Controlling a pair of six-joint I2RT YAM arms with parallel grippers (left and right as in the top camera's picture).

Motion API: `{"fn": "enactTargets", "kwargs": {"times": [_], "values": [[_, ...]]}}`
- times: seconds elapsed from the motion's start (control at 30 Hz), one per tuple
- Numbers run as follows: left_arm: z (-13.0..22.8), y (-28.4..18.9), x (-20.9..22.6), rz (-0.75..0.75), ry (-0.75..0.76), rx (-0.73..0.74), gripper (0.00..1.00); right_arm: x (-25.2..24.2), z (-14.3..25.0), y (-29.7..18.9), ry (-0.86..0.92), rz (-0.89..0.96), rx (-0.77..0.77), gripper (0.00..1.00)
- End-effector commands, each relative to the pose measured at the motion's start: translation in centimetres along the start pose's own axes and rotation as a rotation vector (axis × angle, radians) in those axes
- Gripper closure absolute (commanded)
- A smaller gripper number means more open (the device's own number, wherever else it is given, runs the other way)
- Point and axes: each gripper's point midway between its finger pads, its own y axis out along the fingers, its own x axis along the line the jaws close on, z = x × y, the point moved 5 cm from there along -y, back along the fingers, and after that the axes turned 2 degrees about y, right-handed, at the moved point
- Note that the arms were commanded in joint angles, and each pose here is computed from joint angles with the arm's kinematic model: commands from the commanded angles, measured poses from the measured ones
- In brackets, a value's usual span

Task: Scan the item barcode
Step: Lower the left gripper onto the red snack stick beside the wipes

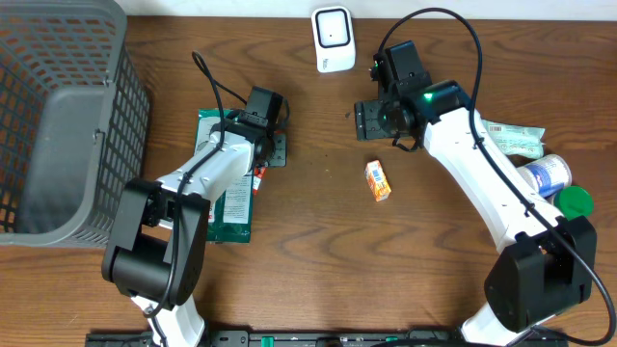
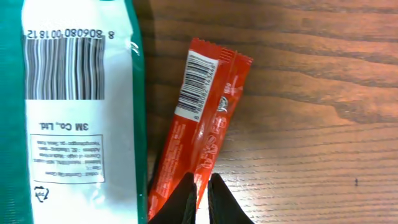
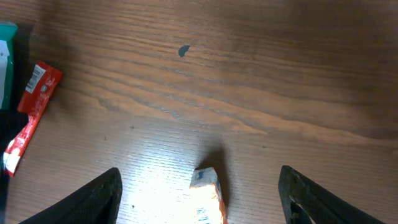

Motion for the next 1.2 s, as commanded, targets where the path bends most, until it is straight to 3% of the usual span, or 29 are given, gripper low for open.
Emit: {"fn": "enactTargets", "kwargs": {"times": [0.0,0.43,0.77,0.97,1.17], "values": [[-0.9,-0.7,0.5,-0.031,0.016,-0.033,0.89,-0.4,0.1,0.4,0.002,0.015,0.008,0.24],[0.9,2.4,1.0,-0.067,0.021,0.059,0.89,-0.4,0.1,0.4,0.002,0.015,0.008,0.25],[2.5,1.9,-3.3,0.287,-0.016,0.179,0.89,-0.4,0.1,0.4,0.002,0.015,0.008,0.25],[2.0,1.9,-3.6,0.306,-0.027,0.156,0.89,-0.4,0.1,0.4,0.002,0.015,0.009,0.25],[-0.7,-0.1,-4.0,0.315,-0.014,0.066,0.84,-0.4,0.2,0.4,0.002,0.016,0.012,0.25]]}}
